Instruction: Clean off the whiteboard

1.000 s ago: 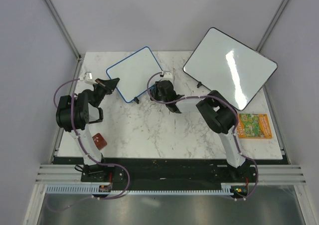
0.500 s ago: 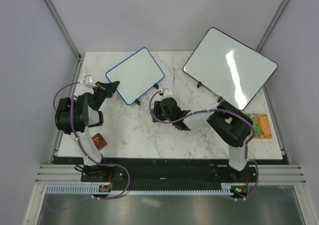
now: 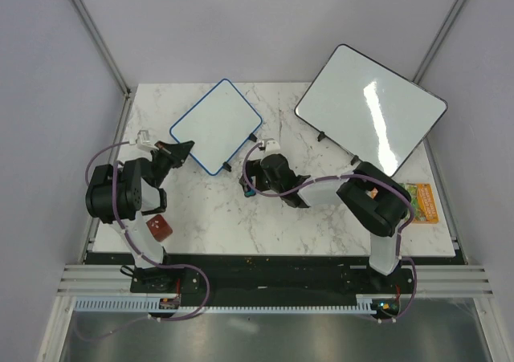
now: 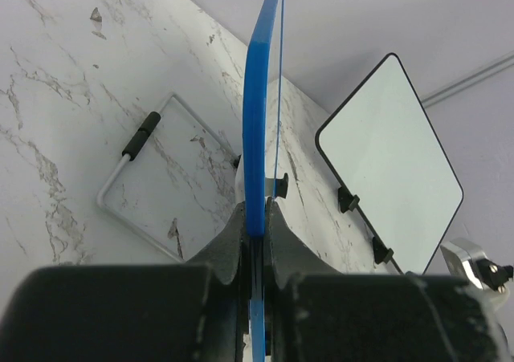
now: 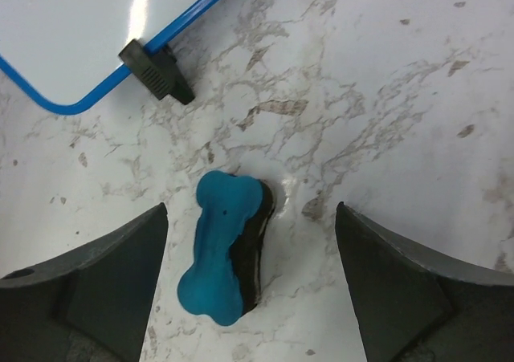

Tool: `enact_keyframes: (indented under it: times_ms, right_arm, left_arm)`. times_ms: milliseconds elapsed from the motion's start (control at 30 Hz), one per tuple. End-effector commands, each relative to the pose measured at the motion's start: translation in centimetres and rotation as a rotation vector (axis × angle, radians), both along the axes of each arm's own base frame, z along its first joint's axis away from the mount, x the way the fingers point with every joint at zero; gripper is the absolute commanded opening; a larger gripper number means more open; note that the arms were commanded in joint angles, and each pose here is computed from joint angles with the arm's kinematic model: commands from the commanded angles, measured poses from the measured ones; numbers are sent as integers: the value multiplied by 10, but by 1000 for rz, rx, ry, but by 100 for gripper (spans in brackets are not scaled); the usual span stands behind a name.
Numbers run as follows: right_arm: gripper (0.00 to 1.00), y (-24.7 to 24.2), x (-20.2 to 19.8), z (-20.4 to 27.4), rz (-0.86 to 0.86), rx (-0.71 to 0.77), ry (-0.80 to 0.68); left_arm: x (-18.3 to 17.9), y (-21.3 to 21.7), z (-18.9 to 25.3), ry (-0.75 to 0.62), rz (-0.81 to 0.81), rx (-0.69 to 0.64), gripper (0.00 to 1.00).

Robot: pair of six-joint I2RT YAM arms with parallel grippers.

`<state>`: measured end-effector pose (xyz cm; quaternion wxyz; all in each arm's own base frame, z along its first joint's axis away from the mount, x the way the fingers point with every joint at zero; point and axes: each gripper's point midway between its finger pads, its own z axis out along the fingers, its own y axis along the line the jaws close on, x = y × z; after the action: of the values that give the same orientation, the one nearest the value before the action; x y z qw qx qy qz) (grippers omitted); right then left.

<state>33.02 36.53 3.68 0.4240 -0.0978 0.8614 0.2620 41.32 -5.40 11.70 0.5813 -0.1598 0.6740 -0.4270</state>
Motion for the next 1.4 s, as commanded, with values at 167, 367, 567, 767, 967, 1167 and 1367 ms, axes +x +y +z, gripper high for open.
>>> enact_keyframes:
  times_ms: [167,367,567,767,967,1167,1367]
  right_arm:
    - [91,-48,66,25,-127,-6,-29]
    - [98,-58,78,23,-153,-20,-35]
    - [98,-52,86,22,-148,-9,-37]
    - [98,-43,98,23,-136,-10,-54]
    - [98,-37,114,25,-130,13,-57]
    - [97,-38,113,18,-133,23,-44]
    - [94,-44,100,29,-126,42,-41]
  left_arm:
    - [-32,-23,25,-182,-105,136,13]
    - [-34,-20,25,-159,-80,151,39]
    - [-39,-17,24,-131,-55,164,52]
    - [-64,-16,24,-117,-24,153,52]
    - [-74,-9,10,8,26,152,56]
    - [-81,-4,7,67,55,175,57]
    - [-100,-36,24,-1,-71,234,43]
